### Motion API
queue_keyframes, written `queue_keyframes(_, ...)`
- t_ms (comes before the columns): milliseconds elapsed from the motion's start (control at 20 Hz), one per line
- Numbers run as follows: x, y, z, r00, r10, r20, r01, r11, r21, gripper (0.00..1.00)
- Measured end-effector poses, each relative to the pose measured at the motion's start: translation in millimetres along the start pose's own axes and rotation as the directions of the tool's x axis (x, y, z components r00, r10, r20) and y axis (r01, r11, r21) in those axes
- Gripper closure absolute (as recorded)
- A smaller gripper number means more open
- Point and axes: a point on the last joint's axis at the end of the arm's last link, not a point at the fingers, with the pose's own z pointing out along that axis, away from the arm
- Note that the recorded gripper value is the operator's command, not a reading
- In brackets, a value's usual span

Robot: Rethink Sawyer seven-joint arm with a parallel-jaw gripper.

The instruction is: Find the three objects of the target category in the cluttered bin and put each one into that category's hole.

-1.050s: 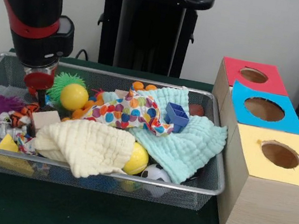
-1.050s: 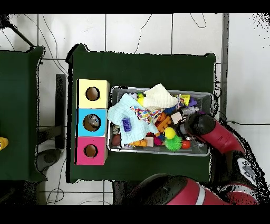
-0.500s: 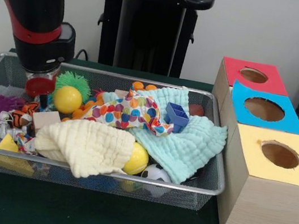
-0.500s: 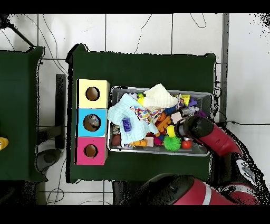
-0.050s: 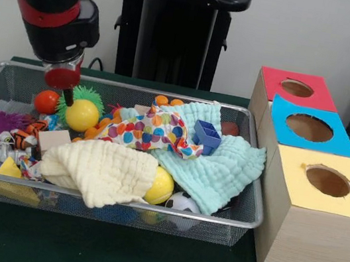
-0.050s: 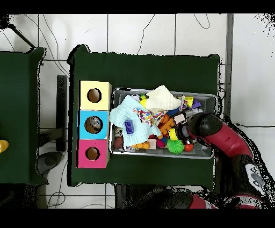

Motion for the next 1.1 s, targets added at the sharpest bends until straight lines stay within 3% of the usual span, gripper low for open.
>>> queue_keyframes(400,0.5,1.6,-19.2,1.0000,-0.002,-0.004,0.002,1.0000,-0.006,0.00)
queue_keyframes(1100,0.2,-5.8,-6.5,0.9985,-0.050,0.022,0.049,0.9979,0.043,0.00)
